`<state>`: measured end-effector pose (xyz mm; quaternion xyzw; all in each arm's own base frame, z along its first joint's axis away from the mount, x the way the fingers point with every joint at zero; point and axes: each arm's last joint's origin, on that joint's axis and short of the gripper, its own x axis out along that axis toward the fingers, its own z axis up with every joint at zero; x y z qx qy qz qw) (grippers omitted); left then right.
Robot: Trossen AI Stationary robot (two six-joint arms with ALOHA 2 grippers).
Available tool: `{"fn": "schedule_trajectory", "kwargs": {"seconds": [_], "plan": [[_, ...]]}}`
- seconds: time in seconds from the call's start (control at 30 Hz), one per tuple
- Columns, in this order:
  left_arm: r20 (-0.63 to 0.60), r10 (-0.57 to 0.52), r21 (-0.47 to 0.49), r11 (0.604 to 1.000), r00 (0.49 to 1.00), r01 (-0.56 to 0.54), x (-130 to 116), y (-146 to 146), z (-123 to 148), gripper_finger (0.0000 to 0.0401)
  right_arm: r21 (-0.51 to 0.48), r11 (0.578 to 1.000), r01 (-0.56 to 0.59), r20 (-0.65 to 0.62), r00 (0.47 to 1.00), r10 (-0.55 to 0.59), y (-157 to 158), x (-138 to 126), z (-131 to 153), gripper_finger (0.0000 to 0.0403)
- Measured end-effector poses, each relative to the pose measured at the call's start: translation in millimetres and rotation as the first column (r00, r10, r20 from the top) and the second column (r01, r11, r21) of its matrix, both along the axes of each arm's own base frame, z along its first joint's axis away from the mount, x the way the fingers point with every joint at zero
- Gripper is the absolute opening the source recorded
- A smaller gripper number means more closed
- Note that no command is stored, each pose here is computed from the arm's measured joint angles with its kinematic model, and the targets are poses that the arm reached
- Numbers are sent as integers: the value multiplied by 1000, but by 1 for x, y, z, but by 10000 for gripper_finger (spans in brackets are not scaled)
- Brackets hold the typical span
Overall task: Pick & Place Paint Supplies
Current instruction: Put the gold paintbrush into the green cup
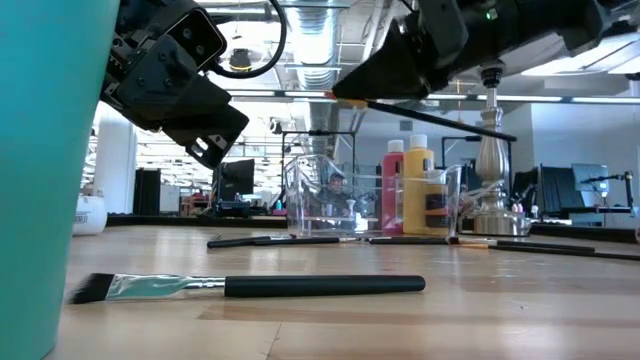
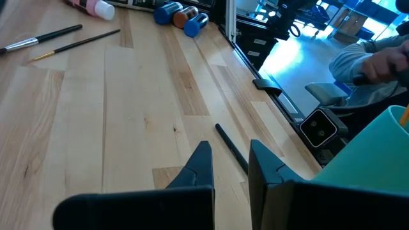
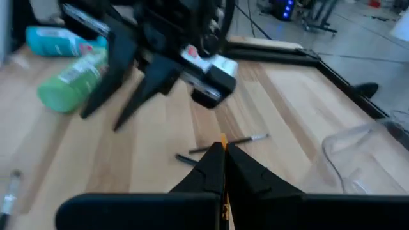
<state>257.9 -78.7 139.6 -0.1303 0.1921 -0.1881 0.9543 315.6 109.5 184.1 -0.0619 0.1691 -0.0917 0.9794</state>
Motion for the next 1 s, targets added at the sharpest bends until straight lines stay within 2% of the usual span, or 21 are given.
{"fn": "schedule_trajectory", "kwargs": {"seconds": [0.17, 0.3, 0.47, 0.6, 0.67, 0.8, 0.9, 1.0], "plan": [[0, 0, 0, 1000, 1000, 0, 0, 0, 0, 1, 67, 991, -112, 104, 989, 105, 4, 4, 10, 0], [0, 0, 0, 1000, 1000, 0, 0, 0, 0, 1, 78, 969, -236, 258, 943, 209, 9, 6, 26, 0], [0, 0, 0, 1000, 1000, 0, 0, 0, 0, 1, 23, 932, -363, 488, 817, 306, 12, 5, 51, 0], [1, 19, 8, 1000, 1000, -19, 0, 0, 0, 1, -32, 923, -383, 648, 695, 311, 12, 0, 70, 0], [-2, 54, 24, 998, 999, -54, -2, -1, -2, 1, -49, 915, -400, 699, 641, 317, 18, 3, 73, 0], [-2, 184, 64, 981, 983, -183, -7, -2, -6, 1, -98, 888, -449, 733, 571, 369, 45, 23, 73, 0], [-3, 299, 72, 952, 954, -298, -9, 0, -9, 1, -163, 878, -450, 732, 541, 413, 76, 45, 70, 0], [1, 397, 72, 915, 918, -396, -13, -1, -11, 1, -218, 892, -397, 740, 529, 416, 106, 63, 69, 0]]}}
